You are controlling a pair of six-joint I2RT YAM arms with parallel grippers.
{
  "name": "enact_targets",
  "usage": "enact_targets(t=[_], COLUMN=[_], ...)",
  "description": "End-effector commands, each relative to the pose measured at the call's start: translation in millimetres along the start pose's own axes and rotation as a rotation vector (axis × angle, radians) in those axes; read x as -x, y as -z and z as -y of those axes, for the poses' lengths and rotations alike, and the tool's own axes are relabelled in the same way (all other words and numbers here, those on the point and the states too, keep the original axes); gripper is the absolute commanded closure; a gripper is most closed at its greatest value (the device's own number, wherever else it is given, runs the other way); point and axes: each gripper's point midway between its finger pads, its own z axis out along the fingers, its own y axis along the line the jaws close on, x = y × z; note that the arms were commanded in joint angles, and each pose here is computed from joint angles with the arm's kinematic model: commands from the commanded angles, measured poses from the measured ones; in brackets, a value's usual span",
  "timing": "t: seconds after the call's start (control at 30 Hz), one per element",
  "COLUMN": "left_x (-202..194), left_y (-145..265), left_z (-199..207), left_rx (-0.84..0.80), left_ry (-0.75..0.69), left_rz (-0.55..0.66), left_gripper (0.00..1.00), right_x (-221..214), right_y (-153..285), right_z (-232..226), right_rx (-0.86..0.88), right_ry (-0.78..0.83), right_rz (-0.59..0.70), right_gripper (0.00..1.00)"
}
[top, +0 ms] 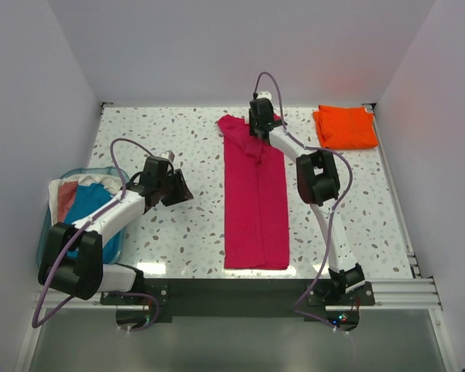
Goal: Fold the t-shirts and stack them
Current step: Fold the tshirt
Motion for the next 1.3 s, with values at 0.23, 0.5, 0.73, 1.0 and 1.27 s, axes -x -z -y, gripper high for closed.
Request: enact_targets(t=[0.23, 0.5, 0.73, 1.0, 1.27], left_x=[8, 8, 10, 10, 10], left_y=[-1, -1, 0, 1, 2], left_z=[3, 3, 4, 5, 5], left_rx=[-0.026, -0.026, -0.027, -0.032, -0.033], left_ry=[-0.023, -0.023, -0.025, -0.025, -0.026], left_rz=[0.027, 0.027, 0.031, 0.031, 0.035], left_gripper=[0.55, 0.55, 0.55, 0.55, 0.56], right_x=[5, 25, 62, 93, 88], right_y=[-3, 8, 38, 69, 83], right_z=[-7, -7, 5, 19, 38], right_rx=[0.035, 0.050, 0.019, -0.018, -0.100], right_ry=[-0.042, -0.057, -0.076, -0.088, -0.099], right_rz=[0.016, 0.055, 0.160, 0.250, 0.255], right_gripper=[0.74, 1.00, 1.00, 1.00, 1.00])
